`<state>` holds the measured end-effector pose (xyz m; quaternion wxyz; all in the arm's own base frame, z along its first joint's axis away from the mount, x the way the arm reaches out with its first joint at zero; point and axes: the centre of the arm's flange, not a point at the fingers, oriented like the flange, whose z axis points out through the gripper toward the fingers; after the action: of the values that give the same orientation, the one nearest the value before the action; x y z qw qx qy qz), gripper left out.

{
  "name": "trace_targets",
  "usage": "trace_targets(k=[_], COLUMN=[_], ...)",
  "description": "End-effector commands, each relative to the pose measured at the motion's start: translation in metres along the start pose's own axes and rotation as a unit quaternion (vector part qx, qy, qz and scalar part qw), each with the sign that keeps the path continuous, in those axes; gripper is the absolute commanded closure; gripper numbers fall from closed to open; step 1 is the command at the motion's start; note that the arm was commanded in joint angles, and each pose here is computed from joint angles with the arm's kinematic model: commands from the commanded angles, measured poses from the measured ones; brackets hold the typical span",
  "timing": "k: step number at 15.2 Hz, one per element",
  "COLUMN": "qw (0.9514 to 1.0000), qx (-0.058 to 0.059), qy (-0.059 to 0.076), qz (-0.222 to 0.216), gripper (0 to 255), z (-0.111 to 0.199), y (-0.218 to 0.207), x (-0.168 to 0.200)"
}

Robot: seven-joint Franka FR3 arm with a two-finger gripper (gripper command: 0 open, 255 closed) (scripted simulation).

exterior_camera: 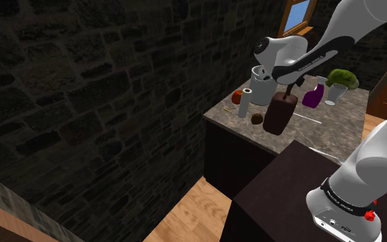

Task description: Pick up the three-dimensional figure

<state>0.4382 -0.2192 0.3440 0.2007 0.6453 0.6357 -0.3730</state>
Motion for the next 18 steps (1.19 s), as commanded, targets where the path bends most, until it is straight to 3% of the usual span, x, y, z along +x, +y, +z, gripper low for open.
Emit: trace_targets(k=[1,7,8,18], qw=[1.0,1.0,1.0,1.0], qx=[-0.002,-0.002,-0.002,-0.002], qy=[-0.004,-0.004,-0.004,-0.004], qz=[-0.005,-0.005,-0.005,-0.005], gripper=[0,0,255,255], z=[0.007,0.023,0.023,0.019], y=[0.006,0.012,0.011,0.01], x=[0.007,0.025,0.025,0.021])
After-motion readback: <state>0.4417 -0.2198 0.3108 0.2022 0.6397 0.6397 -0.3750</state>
